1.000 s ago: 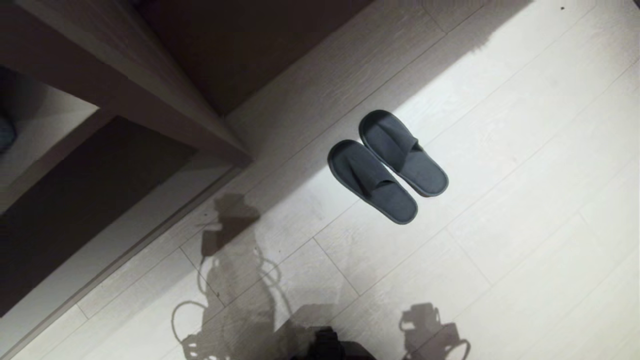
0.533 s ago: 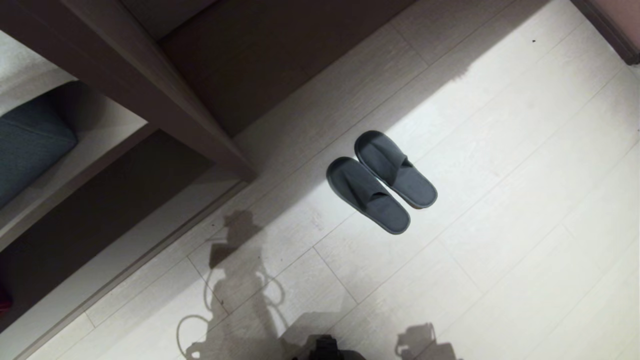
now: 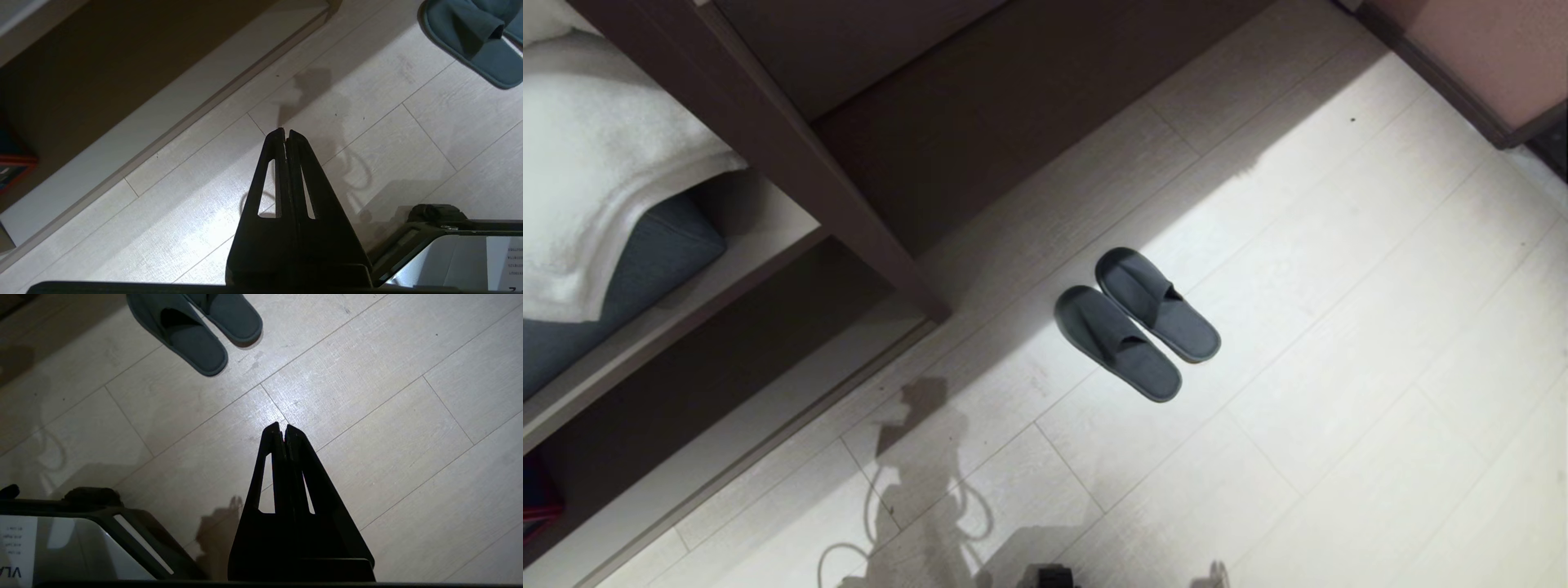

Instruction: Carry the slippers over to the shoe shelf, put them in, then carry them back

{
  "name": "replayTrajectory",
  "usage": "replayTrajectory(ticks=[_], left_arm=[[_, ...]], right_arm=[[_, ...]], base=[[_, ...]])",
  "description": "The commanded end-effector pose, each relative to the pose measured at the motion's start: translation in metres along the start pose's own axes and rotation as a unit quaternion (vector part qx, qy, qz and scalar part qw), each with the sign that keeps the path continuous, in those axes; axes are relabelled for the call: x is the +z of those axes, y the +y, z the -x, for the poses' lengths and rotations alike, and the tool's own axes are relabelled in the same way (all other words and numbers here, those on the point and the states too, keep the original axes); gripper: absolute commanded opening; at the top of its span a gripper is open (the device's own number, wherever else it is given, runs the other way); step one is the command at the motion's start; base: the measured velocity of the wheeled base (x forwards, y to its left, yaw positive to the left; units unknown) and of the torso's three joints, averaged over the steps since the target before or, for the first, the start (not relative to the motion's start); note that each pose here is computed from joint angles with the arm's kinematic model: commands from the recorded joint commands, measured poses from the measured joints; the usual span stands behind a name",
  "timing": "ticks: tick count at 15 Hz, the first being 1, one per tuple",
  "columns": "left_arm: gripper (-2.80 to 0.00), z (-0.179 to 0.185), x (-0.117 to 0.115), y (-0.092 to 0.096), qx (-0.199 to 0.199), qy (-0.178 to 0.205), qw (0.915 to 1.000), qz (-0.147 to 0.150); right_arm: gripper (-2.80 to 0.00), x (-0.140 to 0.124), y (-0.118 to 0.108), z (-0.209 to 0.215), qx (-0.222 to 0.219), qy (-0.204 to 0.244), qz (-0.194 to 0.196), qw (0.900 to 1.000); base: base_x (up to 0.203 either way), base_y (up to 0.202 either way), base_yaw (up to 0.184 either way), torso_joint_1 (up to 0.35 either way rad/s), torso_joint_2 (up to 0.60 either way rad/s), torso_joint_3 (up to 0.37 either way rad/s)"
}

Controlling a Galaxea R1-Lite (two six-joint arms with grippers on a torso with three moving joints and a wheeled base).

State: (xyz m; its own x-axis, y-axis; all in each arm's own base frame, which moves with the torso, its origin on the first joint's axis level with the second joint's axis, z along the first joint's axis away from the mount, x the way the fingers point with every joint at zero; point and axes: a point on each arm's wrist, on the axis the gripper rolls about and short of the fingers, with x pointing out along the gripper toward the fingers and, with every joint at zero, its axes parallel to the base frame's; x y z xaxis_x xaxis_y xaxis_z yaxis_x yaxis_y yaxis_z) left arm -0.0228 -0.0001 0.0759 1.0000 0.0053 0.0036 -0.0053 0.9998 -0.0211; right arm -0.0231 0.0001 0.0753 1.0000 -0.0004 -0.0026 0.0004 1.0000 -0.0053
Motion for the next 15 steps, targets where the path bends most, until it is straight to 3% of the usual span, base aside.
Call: replayTrajectory(ticks=[1, 15], left_arm=[[-2.8, -0.0001, 0.0001, 0.0, 0.0, 0.0, 1.0, 0.0], [-2.8, -0.0001, 0.0, 0.0, 0.0, 0.001, 1.0, -0.001]], right_arm=[[-2.8, 0.0, 0.0, -0.0003, 0.0, 0.002, 0.0, 1.0], [-2.8, 0.0, 0.0, -0.0003, 0.0, 0.002, 0.0, 1.0]], base=[[0.0, 0.0, 0.0, 0.007, 0.0, 0.207], [0.0, 0.0, 0.0, 0.001, 0.0, 0.2]])
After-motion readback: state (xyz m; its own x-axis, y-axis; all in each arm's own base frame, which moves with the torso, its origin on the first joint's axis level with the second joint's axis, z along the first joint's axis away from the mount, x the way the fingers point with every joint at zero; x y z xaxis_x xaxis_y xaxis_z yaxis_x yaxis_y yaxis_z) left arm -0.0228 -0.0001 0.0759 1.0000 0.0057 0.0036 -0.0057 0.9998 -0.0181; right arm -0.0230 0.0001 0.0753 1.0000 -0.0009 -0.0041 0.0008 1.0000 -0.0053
